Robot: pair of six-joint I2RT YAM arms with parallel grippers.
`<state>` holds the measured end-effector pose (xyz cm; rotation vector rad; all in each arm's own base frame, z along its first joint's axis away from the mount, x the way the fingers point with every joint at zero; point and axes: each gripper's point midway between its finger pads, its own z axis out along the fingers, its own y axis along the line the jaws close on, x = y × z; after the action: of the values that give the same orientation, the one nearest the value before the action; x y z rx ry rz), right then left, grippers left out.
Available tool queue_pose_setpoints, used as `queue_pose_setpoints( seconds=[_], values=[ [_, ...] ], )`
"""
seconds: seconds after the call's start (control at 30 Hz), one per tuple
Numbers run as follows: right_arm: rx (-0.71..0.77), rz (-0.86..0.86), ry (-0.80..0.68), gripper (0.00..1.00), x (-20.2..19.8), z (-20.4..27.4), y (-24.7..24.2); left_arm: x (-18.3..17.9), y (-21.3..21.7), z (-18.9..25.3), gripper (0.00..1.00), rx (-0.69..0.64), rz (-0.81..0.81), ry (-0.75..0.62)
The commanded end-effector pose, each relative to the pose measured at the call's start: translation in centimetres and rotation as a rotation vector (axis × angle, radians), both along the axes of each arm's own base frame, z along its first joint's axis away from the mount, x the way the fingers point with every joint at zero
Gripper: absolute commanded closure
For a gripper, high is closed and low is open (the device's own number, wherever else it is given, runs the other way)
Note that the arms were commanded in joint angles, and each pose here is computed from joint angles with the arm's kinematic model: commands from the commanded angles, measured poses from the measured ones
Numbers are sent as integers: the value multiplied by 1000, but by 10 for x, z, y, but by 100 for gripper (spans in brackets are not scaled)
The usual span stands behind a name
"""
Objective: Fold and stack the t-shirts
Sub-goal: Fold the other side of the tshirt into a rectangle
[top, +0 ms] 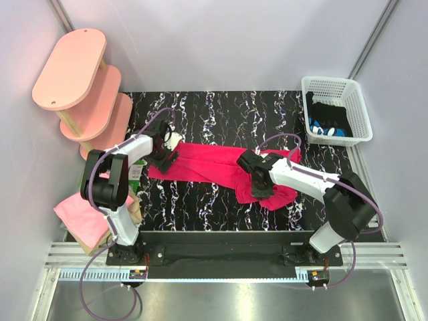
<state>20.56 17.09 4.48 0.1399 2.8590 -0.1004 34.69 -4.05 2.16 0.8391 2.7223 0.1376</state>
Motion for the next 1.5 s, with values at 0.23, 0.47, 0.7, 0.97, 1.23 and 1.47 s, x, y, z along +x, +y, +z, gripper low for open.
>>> queue_pose_setpoints(
  seconds=[0.23, 0.47, 0.7, 0.97, 1.23, 1.47],
  values=[
    [-54, -7, -94, 100, 28, 40, -12, 3, 11, 6, 26, 41, -10, -65],
    [-43, -126, -145, 100, 51, 76, -61, 2, 22, 8, 26, 53, -2, -71],
    [-104, -181, -38, 100, 60, 48, -86, 2, 31, 13, 26, 55, 0, -82],
    [-92, -186, -16, 47, 92, 35, -82, 0, 33, 16, 25, 50, -4, -90],
    [-153, -204, -130, 22, 130, 81, -100, 1, 32, 17, 26, 42, -3, -91],
    [203, -47, -132, 26, 113, 111, -23, 7, 25, 46, 26, 1, 1, -131]
  ],
)
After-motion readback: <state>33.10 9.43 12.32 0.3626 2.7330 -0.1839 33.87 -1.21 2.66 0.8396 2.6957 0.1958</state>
